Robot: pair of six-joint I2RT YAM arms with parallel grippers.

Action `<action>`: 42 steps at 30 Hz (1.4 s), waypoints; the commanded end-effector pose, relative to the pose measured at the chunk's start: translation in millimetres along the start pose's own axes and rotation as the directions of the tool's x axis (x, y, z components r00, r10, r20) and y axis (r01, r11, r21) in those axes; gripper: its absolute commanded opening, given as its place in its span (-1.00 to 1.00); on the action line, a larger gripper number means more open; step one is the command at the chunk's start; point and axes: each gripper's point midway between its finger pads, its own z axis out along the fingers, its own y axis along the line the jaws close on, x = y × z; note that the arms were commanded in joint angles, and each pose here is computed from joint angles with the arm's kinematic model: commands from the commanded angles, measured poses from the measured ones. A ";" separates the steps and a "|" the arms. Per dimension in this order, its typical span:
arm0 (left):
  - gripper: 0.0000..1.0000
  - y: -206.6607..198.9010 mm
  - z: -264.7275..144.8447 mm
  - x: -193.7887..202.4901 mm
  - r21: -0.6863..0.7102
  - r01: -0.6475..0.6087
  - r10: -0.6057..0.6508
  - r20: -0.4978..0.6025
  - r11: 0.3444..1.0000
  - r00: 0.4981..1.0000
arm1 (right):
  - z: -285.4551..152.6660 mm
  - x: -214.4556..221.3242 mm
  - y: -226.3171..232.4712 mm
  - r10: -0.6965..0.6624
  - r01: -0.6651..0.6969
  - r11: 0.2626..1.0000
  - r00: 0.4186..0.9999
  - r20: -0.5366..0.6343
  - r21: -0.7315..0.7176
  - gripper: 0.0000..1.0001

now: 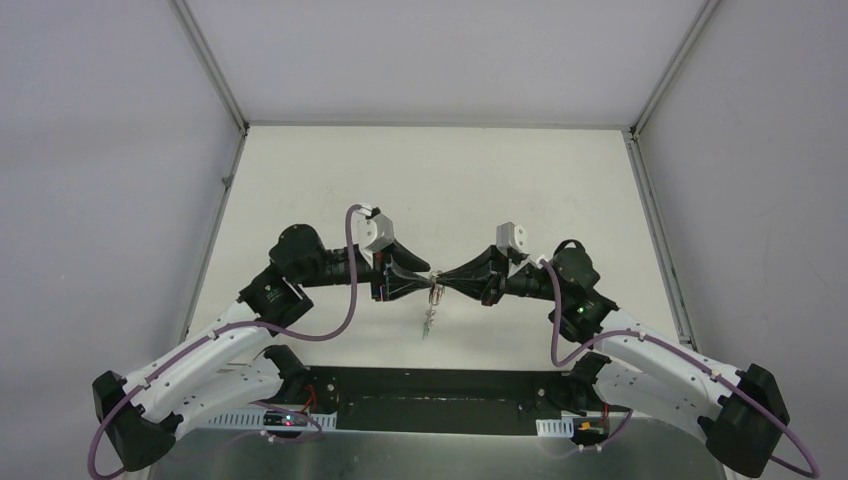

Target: Put the keys on the keyring

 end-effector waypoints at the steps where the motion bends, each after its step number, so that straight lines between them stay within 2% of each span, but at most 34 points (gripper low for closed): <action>1: -0.30 0.2 0.4 -1.6 0.025 -0.098 0.098 0.012 0.995 0.995 | -0.2 -25.1 4.3 -0.040 0.040 0.999 0.997 0.073 -0.002 -1.00; 12: -0.43 4.4 5.2 6.0 0.033 -0.117 0.117 -0.001 0.993 0.993 | -0.3 -25.2 3.8 -0.038 0.038 0.999 0.997 0.073 0.002 -1.00; 18: -0.72 2.5 7.5 9.5 0.060 -0.131 0.132 -0.009 0.990 0.991 | -1.0 -25.2 3.8 -0.039 0.038 0.999 0.997 0.072 0.004 -1.00; 21: -0.97 -0.4 7.6 10.0 0.077 -0.137 0.138 -0.010 0.988 0.990 | -1.3 -24.7 2.8 -0.038 0.038 0.999 0.997 0.073 0.011 -1.00; 22: -1.00 -0.5 7.5 9.6 0.078 -0.138 0.139 -0.009 0.987 0.990 | -1.5 -25.1 2.9 -0.040 0.039 0.999 0.996 0.074 0.011 -1.00; 29: -1.00 -3.3 4.2 -2.1 0.057 -0.116 0.116 0.001 0.992 0.993 | -2.7 -24.0 0.1 -0.035 0.033 0.999 0.997 0.070 0.032 -0.98; 30: -1.00 -3.2 3.2 -3.0 0.050 -0.105 0.106 -0.012 0.993 0.994 | -3.5 -24.0 -0.7 -0.036 0.033 0.999 0.997 0.068 0.040 -0.89; 32: -1.00 -1.8 1.0 -2.6 0.029 -0.073 0.075 -0.054 0.997 0.996 | -5.4 -24.3 -1.8 -0.041 0.038 0.998 0.997 0.065 0.053 -0.55; 33: -1.00 -0.7 -0.7 1.4 0.014 -0.046 0.047 -0.091 0.999 0.995 | -6.4 -24.1 -1.2 -0.039 0.036 0.998 0.997 0.062 0.054 -0.55; 34: -1.00 0.0 -1.8 1.3 0.003 -0.031 0.031 -0.112 1.000 0.993 | -7.5 -25.1 -2.1 -0.045 0.041 0.997 0.997 0.064 0.064 -0.20; 38: -1.00 0.6 -6.4 1.7 -0.044 0.023 -0.031 -0.205 0.999 0.978 | -10.9 -26.9 -3.4 -0.048 0.043 0.995 0.997 0.063 0.087 0.31; 40: -1.00 0.7 -8.6 0.5 -0.068 0.028 -0.044 -0.252 0.997 0.967 | -11.9 -28.3 -3.9 -0.050 0.043 0.995 0.996 0.067 0.094 0.42; 42: -1.00 0.6 -9.9 0.1 -0.096 0.026 -0.054 -0.305 0.995 0.951 | -11.3 -28.4 -4.3 -0.050 0.044 0.995 0.997 0.066 0.093 0.43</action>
